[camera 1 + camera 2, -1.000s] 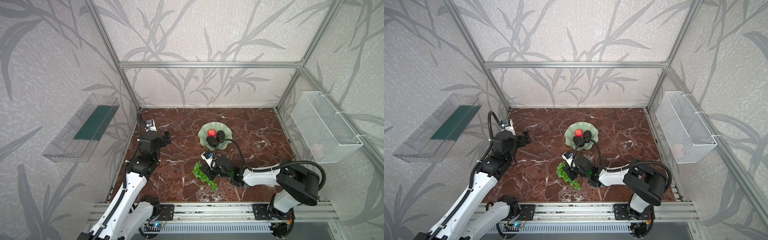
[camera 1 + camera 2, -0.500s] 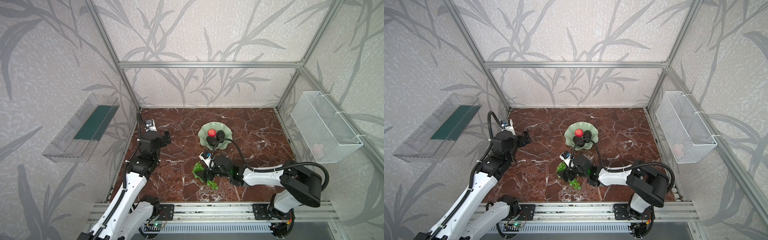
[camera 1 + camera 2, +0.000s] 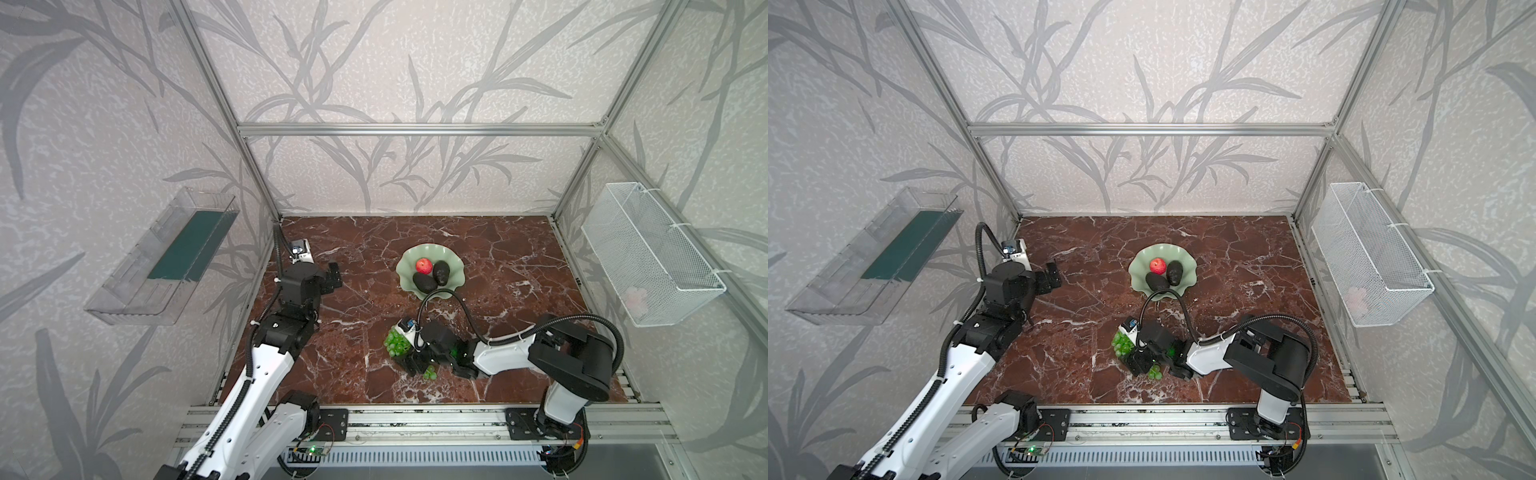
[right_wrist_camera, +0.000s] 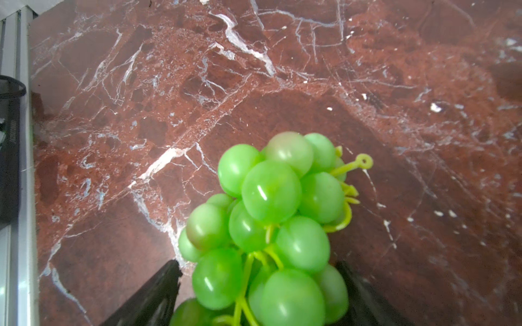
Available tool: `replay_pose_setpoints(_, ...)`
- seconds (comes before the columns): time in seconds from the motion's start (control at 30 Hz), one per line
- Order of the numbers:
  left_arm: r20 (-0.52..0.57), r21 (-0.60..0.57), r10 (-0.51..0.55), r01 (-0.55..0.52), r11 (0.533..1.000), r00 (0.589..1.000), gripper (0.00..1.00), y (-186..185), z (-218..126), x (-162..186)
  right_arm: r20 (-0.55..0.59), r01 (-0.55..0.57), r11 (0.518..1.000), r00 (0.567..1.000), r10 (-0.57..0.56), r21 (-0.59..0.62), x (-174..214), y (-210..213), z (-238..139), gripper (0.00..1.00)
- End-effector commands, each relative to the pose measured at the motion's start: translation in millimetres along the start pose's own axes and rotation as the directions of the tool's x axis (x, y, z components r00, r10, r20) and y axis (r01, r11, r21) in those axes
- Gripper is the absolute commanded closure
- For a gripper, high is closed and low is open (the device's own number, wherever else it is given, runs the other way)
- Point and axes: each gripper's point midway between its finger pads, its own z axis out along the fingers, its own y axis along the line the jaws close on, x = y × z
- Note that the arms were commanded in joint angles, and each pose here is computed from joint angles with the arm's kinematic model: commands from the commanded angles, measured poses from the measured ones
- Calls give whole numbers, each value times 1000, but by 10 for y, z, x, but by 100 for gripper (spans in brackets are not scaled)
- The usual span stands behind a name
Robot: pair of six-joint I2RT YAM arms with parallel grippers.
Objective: Place and organize the fake fruits in the fruit bowl
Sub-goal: 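Grasp the green grapes by the stem with the right gripper and lift, then carry the grapes over the bowl and release them on the avocados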
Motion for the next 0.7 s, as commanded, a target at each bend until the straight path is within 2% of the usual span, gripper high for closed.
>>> replay_pose_setpoints(0.0, -2, -5, -6, 6, 1000, 1000, 1, 29, -7, 27, -25, -16, 999, 1000, 17, 38, 24, -50, 60, 17)
replay_pose_setpoints(0.1, -1, -8, -8, 8, 1000, 1000, 1, 35, -6, 22, -34, -19, 999, 999, 20, 49, 34, -63, 73, 28)
replay_pose_setpoints(0.27, -1, -6, -6, 6, 1000, 1000, 1, 30, -9, 25, -30, -17, 999, 999, 19, 44, 5, -52, 65, 53)
replay_pose_setpoints(0.37, 0, -8, -8, 8, 1000, 1000, 1, 37, -9, 23, -10, -16, 999, 1000, 17, 42, -64, -40, 23, 62)
replay_pose_setpoints(0.53, 0, -7, -8, 8, 1000, 1000, 1, 35, -9, 20, 49, -13, 1000, 999, 11, 29, -276, 15, -108, 71)
replay_pose_setpoints(0.67, 2, -8, -10, 10, 1000, 1000, 1, 38, -9, 15, 103, -15, 1000, 995, 13, 24, -485, 56, -231, 73)
